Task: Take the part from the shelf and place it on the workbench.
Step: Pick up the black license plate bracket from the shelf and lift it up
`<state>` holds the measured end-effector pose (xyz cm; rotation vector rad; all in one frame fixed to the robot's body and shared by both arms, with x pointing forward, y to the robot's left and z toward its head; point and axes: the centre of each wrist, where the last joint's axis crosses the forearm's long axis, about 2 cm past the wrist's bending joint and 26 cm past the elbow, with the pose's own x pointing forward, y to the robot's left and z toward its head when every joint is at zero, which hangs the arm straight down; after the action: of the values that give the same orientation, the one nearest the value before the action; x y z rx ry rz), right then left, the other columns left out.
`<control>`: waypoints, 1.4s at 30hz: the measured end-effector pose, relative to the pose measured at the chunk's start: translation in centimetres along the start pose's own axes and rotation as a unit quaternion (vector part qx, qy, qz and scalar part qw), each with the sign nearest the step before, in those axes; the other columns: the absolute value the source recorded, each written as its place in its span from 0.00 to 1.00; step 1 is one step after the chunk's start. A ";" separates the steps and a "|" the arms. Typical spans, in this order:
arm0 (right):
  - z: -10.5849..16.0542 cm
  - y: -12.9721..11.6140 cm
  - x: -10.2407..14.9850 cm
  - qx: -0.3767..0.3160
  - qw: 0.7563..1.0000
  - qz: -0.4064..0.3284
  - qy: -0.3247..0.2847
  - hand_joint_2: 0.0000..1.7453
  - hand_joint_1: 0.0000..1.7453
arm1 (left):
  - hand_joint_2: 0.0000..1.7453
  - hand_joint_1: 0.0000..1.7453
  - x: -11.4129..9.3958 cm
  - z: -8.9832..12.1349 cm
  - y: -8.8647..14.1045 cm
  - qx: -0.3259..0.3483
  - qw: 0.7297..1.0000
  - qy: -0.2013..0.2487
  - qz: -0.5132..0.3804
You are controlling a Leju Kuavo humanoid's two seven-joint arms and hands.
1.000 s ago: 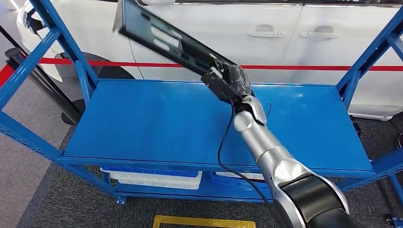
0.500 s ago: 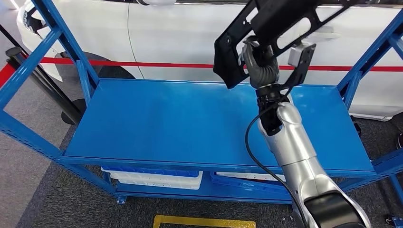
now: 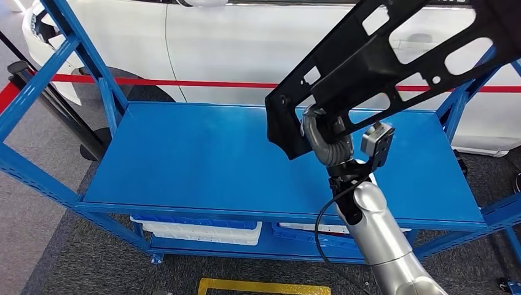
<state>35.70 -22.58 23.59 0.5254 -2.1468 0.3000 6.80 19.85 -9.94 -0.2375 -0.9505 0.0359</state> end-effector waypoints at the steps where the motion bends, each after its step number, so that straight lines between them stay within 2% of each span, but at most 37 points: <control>1: 0.2 0.2 -0.1 0.002 1.000 0.000 0.001 1.00 1.00 | 1.00 0.00 0.0 0.0 0.0 0.000 1.000 0.000 0.002; 13: 0.8 0.8 0.0 0.008 1.000 0.000 -0.002 1.00 1.00 | 1.00 0.00 0.0 0.0 -0.1 0.001 1.000 0.000 0.005; 23: 1.6 1.6 0.3 0.014 0.999 0.033 -0.013 1.00 1.00 | 1.00 0.00 -0.1 0.1 0.1 0.024 1.000 0.008 -0.006; 29: 2.5 2.5 0.7 0.023 0.999 0.028 -0.031 1.00 1.00 | 1.00 0.00 -0.8 1.1 2.3 0.097 0.992 0.072 -0.025; 36: 3.3 3.8 2.6 0.011 0.996 0.022 -0.088 1.00 1.00 | 1.00 0.00 -1.3 2.4 5.7 0.194 0.965 0.168 -0.049; 42: 4.2 4.3 3.0 0.012 0.995 0.016 -0.097 1.00 1.00 | 1.00 0.00 -1.5 2.8 6.9 0.211 0.957 0.189 -0.065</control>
<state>29.13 -21.18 23.46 0.5534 -2.3440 0.3034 4.14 26.90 -11.04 0.2093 -0.5562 0.0695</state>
